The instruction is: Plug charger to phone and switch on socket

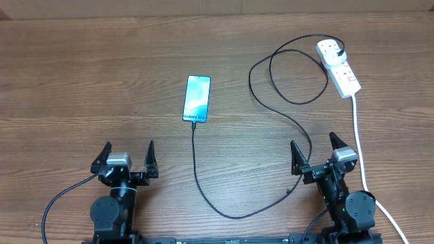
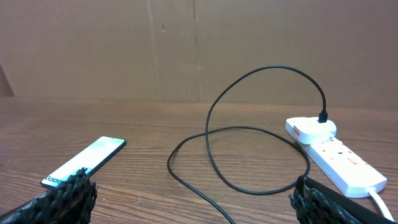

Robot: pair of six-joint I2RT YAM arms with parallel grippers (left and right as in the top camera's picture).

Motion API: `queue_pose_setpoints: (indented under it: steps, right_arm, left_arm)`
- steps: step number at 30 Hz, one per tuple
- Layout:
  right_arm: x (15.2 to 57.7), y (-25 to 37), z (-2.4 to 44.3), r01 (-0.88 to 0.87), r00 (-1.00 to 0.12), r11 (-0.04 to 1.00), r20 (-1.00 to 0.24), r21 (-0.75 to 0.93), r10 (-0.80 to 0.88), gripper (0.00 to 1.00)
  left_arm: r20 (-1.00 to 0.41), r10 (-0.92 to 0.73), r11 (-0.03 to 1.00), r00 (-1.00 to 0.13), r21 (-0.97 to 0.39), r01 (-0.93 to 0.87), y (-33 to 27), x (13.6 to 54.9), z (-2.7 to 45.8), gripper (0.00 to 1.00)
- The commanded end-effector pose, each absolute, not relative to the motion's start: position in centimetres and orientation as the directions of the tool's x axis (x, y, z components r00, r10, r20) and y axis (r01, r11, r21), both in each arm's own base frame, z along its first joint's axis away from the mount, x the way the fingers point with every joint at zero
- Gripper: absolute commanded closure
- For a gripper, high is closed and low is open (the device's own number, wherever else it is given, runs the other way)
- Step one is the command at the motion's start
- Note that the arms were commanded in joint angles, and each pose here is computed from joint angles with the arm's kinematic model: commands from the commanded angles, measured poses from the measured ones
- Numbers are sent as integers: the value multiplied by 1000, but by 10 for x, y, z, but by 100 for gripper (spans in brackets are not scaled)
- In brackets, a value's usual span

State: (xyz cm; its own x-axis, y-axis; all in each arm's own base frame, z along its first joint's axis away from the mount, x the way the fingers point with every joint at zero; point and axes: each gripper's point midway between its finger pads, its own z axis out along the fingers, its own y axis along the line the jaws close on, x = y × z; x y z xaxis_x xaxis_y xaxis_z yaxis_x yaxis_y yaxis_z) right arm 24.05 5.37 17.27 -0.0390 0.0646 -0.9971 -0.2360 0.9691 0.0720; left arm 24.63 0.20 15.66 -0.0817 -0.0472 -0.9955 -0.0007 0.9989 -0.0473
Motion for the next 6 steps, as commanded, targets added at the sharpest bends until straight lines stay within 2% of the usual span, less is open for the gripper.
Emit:
queue_pose_setpoints:
  steps: [1, 6]
  right_arm:
    - [240, 55, 170, -244, -42, 967, -997, 74, 66, 0]
    - [240, 55, 170, -244, -42, 967, -997, 74, 66, 0]
  left_arm:
    - [-997, -25, 1000, -74, -25, 3, 2, 246, 157, 0]
    - [-997, -25, 1000, -74, -25, 3, 2, 246, 157, 0]
